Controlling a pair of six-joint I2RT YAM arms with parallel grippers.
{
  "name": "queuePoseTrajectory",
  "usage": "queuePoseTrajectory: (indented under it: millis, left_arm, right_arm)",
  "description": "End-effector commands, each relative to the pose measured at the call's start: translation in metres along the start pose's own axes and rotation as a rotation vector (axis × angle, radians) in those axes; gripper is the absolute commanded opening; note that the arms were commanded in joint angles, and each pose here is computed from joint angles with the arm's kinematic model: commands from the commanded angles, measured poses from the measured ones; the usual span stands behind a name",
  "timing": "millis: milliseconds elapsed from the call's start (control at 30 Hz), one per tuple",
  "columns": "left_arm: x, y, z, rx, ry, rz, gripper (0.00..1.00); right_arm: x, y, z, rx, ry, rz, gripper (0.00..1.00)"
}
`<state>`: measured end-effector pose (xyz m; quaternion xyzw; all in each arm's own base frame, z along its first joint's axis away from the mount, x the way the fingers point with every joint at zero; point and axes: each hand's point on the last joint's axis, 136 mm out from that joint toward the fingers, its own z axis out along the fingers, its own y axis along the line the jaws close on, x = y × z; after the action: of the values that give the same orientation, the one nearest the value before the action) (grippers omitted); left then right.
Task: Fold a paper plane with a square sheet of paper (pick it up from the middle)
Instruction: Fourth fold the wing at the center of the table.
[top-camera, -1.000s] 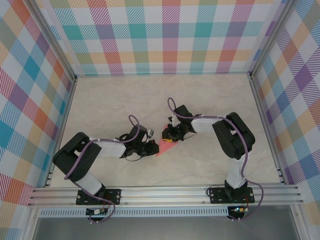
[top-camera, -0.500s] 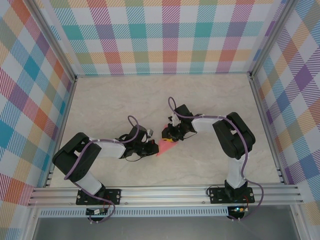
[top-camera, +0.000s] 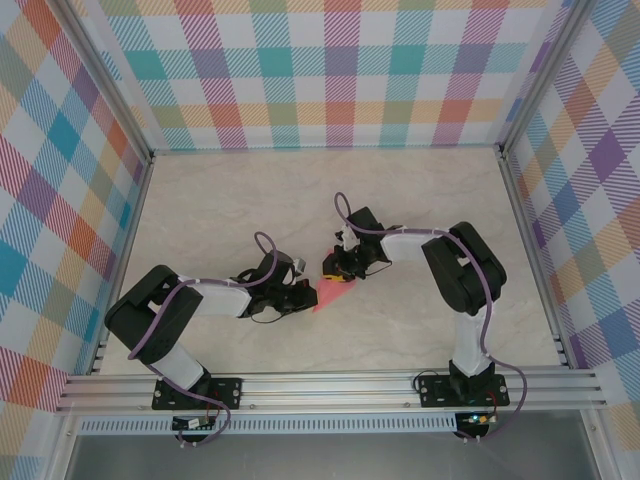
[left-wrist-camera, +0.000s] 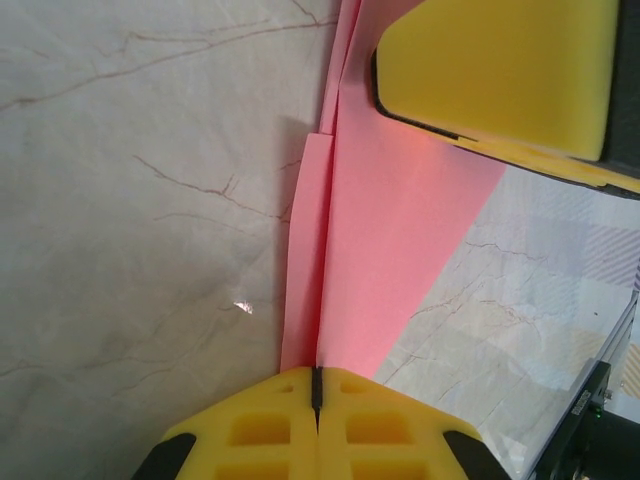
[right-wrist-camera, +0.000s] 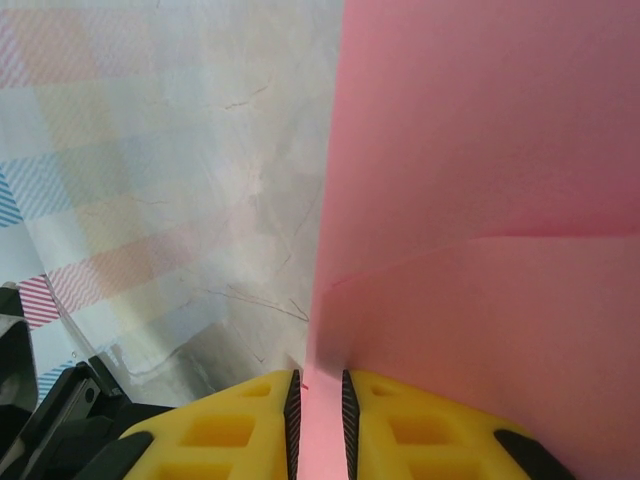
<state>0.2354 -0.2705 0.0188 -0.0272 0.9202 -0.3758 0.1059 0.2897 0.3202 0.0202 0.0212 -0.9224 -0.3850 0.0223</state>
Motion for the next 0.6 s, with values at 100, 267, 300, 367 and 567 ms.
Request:
queuePoseTrajectory:
  millis: [100, 267, 300, 367, 567]
  left_arm:
    - [0.006, 0.028, -0.007, -0.109, -0.002, -0.041, 0.00]
    - [0.007, 0.024, -0.011, -0.099, 0.005, -0.032, 0.10]
    - [0.006, 0.021, -0.013, -0.094, 0.005, -0.030, 0.11]
    - [0.005, 0.017, -0.016, -0.094, 0.002, -0.019, 0.15]
    - [0.011, 0.016, -0.017, -0.096, 0.031, -0.002, 0.16]
  right_arm:
    - [0.012, -0.034, 0.014, 0.103, 0.034, 0.051, 0.21]
    - [0.018, -0.047, 0.012, 0.170, 0.051, 0.077, 0.20]
    - [0.019, -0.051, 0.012, 0.188, 0.058, 0.084, 0.19]
    - [0.023, -0.056, 0.012, 0.208, 0.067, 0.087, 0.19]
    - [0.026, -0.059, 0.013, 0.209, 0.073, 0.089, 0.18]
